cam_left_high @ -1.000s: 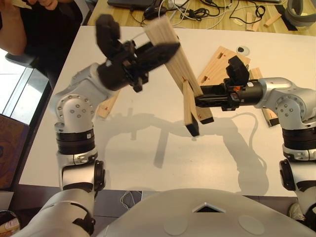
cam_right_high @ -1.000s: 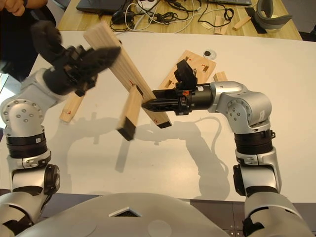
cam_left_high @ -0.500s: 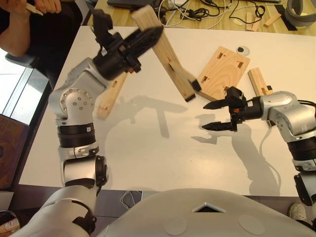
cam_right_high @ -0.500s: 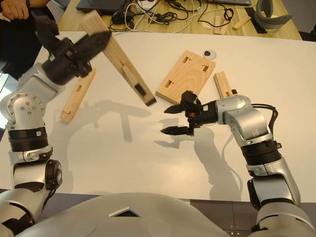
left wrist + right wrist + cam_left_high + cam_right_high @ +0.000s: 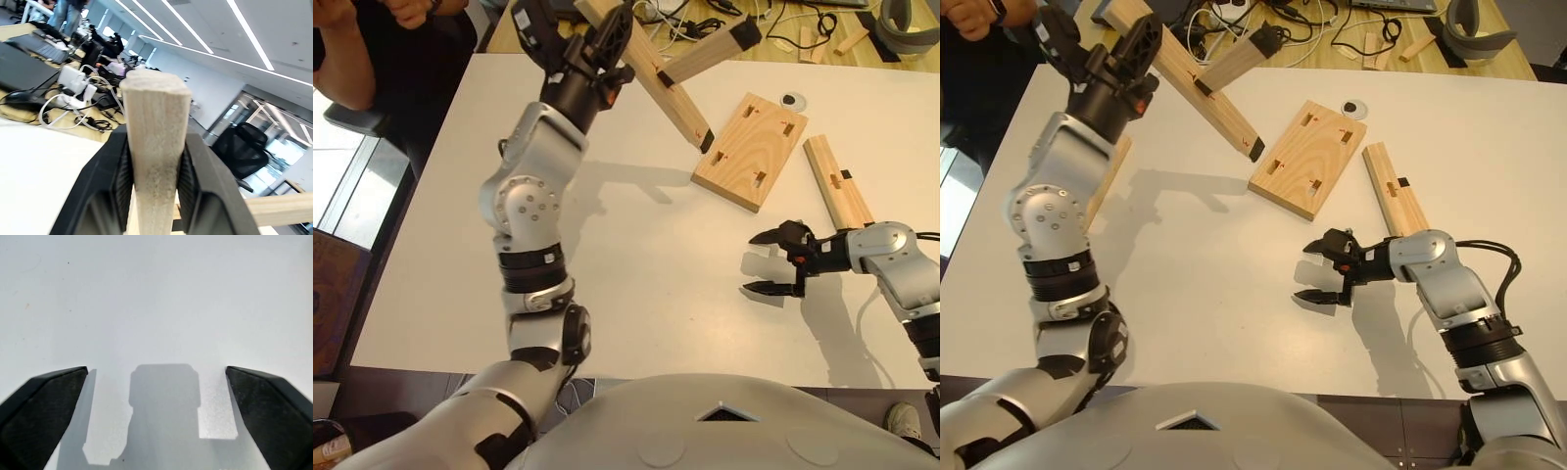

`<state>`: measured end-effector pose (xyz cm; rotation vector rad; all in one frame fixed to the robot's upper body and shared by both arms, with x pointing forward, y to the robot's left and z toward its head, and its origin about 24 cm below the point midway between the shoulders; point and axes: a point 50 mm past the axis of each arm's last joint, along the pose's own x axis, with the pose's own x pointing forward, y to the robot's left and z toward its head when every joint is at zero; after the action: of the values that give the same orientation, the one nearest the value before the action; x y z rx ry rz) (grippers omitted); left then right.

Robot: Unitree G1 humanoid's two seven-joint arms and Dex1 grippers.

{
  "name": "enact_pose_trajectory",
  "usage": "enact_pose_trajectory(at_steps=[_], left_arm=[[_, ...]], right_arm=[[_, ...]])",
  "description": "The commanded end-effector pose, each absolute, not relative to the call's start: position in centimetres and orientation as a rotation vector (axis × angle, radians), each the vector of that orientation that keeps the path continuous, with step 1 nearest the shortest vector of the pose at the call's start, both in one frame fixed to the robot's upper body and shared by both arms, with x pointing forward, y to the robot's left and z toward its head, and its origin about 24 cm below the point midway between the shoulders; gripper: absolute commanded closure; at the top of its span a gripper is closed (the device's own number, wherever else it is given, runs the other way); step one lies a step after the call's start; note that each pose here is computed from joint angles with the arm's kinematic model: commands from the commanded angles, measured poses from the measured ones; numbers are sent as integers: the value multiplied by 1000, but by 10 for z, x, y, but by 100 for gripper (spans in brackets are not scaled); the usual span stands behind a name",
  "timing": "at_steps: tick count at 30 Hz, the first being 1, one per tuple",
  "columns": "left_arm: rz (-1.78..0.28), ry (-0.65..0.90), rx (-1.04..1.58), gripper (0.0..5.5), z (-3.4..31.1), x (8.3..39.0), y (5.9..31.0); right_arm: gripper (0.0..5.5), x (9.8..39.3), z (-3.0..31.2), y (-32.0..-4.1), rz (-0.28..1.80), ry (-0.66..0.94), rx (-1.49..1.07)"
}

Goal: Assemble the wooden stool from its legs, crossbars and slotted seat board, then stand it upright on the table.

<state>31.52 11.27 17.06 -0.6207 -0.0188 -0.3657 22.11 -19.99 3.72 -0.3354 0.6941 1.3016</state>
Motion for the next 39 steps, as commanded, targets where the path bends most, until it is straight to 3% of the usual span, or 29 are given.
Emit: enact_pose_trajectory(at_steps=[1,7,16,24,39], left_arm=[[-285,40,-613,448,156,319,95],[-205,39,-597,448,148,329,80],[-402,-66,-498,448,156,333,48],[-410,-42,-386,448,128,337,49],[-431,-156,-332,448,158,339,59]], right_arm=[[10,208,23,-193,1315,757,-297],[10,202,21,-187,1345,770,-278],[10,206,23,-183,1327,752,-262],[10,208,28,-177,1315,725,-234],[10,211,32,-172,1306,708,-225]])
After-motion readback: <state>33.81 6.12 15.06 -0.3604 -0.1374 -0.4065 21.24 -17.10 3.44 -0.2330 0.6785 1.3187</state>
